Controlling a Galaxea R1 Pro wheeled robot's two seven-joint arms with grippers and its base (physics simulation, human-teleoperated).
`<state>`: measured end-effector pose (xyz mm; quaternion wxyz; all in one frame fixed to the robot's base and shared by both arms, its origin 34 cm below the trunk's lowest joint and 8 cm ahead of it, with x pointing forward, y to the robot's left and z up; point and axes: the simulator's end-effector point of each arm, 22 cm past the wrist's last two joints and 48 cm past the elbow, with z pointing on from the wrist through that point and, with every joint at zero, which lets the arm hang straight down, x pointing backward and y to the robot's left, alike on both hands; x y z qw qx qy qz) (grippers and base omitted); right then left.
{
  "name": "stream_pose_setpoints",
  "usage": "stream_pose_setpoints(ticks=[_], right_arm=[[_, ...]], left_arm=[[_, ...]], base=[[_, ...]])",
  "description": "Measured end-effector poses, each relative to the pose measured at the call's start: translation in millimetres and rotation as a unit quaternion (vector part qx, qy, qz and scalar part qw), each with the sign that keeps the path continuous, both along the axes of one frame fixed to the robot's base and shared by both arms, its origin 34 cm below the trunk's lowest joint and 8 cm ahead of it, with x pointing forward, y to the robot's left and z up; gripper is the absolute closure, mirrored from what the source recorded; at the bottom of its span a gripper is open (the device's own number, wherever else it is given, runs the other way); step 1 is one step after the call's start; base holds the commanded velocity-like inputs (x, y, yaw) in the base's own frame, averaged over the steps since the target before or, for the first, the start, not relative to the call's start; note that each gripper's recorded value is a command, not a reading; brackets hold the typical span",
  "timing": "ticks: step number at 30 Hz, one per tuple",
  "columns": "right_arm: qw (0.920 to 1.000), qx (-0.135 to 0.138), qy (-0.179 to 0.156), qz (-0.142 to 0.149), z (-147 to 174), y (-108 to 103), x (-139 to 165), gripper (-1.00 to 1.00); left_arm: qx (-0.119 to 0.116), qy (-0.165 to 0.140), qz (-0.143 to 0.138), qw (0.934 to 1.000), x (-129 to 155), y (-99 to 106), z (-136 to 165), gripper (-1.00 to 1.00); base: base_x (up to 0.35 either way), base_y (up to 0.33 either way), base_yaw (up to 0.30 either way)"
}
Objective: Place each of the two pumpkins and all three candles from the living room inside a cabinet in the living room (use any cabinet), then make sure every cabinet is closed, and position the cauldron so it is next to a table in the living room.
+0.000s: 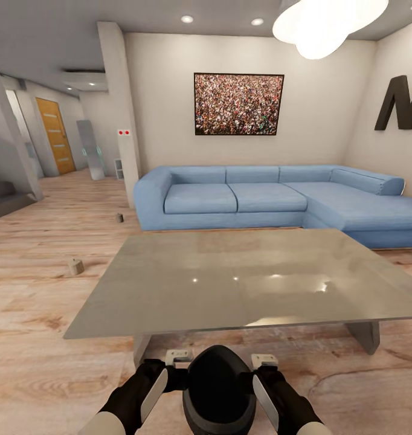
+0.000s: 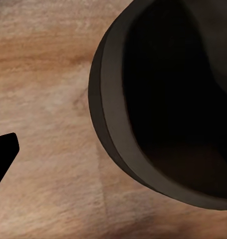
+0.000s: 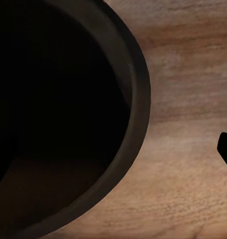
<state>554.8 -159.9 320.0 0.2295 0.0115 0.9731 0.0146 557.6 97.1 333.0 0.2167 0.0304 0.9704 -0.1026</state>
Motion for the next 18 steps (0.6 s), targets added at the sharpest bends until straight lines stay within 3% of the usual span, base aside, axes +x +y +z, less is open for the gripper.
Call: stream_pose_setpoints(ticks=[18], right_arm=[[1.0, 0.0, 0.0, 0.0, 40, 0, 11, -1.0]], left_arm=[[0.0, 0.0, 0.0, 1.0, 10, -1, 40, -1.0]], base=[[0.0, 0.0, 0.0]])
